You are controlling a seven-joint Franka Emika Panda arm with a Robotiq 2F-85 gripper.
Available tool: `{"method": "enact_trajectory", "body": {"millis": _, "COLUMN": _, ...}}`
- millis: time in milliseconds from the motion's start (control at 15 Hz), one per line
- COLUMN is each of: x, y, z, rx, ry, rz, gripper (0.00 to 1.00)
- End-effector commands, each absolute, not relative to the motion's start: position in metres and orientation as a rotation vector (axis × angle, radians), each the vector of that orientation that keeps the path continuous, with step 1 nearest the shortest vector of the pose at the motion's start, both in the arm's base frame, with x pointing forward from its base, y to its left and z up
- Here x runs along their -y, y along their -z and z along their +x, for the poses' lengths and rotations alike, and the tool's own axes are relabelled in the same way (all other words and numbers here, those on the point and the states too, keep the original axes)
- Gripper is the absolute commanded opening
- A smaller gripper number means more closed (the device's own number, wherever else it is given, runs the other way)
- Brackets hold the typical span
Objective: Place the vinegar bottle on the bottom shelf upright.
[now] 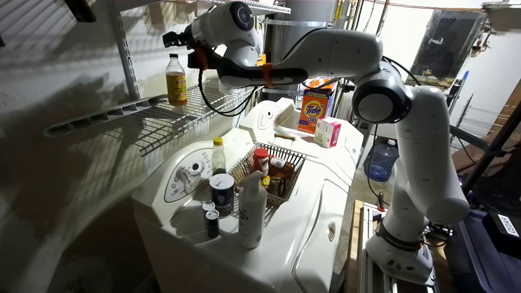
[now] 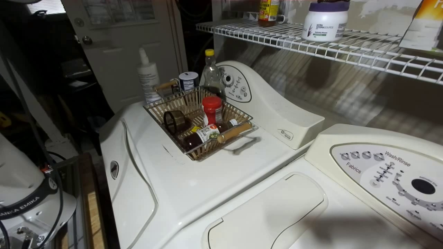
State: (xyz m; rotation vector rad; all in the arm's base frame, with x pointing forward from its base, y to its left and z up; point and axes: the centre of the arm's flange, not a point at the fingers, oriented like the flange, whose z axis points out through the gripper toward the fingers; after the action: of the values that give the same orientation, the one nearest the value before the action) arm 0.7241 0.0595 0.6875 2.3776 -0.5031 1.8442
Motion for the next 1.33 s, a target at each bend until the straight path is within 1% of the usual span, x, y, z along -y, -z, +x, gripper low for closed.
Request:
{"method": "enact_trajectory", "body": {"millis": 0, "x": -0.059, "y": -0.687, "z": 0.678, "rx": 0.526, "ry": -1.796, "rz": 2.412, "gripper": 1.00}}
{"method": "enact_trajectory", "body": {"millis": 333, "x": -0.052, "y": -0.706, "z": 0.655, "rx": 0.526, "ry": -1.736, "rz": 2.437, "gripper": 1.00}}
{"method": "enact_trajectory", "body": {"millis": 667, "x": -0.042, "y": -0.719, "z": 0.621, "rx": 0.538, "ry": -1.643, "rz": 2.494, "gripper": 1.00}}
{"method": "enact_trajectory", "body": {"millis": 1267, "x": -0.027, "y": -0.732, "z": 0.533, "rx": 0.656, "ry": -1.447, "rz": 2.761, "gripper": 1.00}}
